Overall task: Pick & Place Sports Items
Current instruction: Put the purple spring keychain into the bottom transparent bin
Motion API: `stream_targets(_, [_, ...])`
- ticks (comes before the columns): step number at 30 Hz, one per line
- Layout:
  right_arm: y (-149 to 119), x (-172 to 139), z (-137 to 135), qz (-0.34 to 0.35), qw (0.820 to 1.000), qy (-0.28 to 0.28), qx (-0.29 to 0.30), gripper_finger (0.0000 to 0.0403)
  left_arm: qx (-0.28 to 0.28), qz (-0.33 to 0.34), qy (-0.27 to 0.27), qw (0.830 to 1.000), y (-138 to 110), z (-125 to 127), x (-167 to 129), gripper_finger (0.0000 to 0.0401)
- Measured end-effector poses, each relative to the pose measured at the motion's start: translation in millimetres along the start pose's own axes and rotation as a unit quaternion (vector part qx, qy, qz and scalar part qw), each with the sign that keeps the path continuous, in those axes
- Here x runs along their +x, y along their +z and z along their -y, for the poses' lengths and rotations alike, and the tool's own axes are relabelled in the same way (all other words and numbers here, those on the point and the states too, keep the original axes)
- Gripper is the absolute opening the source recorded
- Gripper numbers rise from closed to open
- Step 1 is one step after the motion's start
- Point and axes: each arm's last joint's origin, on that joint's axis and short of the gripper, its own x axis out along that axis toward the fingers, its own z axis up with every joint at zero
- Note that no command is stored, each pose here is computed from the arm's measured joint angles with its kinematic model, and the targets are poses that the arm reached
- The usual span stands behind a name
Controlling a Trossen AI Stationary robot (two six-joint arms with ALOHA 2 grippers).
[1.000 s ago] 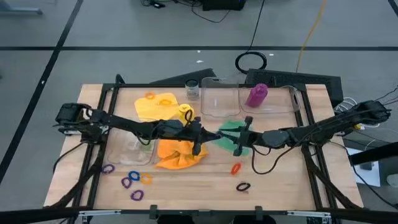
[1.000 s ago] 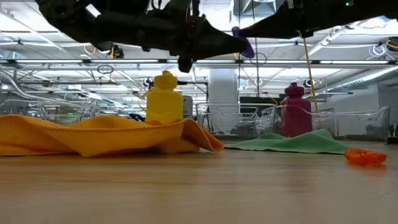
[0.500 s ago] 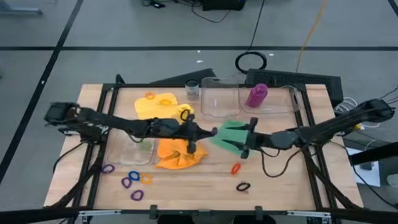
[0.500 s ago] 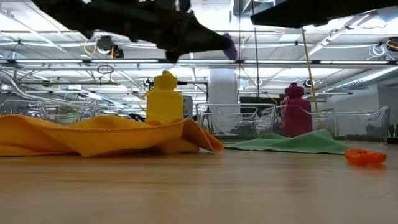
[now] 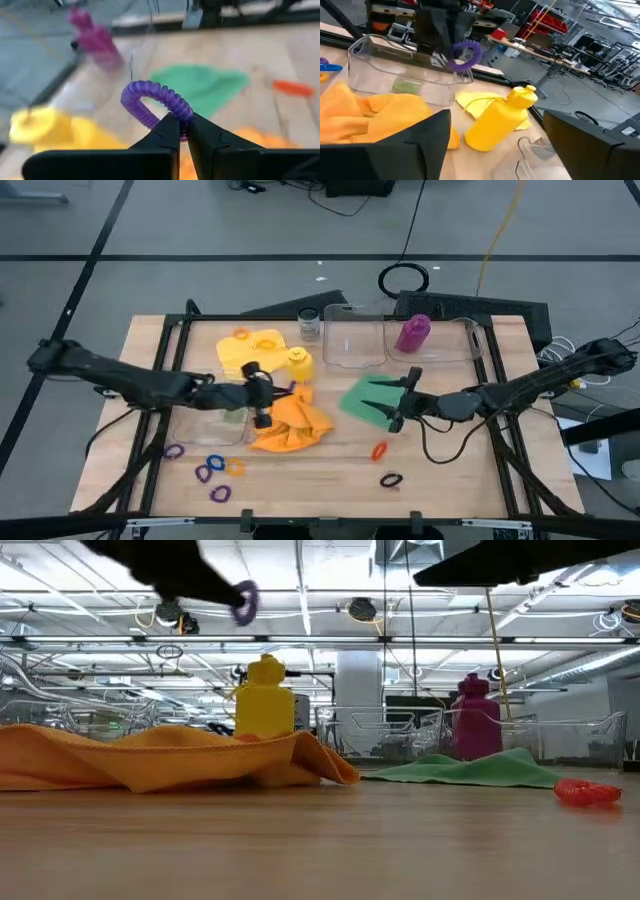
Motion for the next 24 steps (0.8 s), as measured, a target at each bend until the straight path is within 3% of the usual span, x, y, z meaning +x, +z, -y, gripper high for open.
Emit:
stream_targets(5, [-0.1,0.1,0.0,0.0,1.0,0.0,0.0,0.0219,-0.034,-0.102,0.008,0.994,-21.6,-5.8,-19.5,0.0009])
stream_targets(9, [-0.1,0.1,0.0,0.0,1.0,0.0,0.0,0.0209,-0.073,-0.187,0.013,0.98,-38.1,-9.5,-29.8,0.0009])
stream_targets(14, [-0.1,0.1,0.0,0.0,1.0,0.0,0.005,0.0198,-0.131,-0.278,0.036,0.951,-53.8,-14.3,-38.1,0.0009])
stream_targets(24, [-0.7,0.1,-0.3,-0.002,1.0,0.003,0.004,0.0183,-0.232,-0.389,0.066,0.889,-90.9,-18.3,-32.5,0.0009])
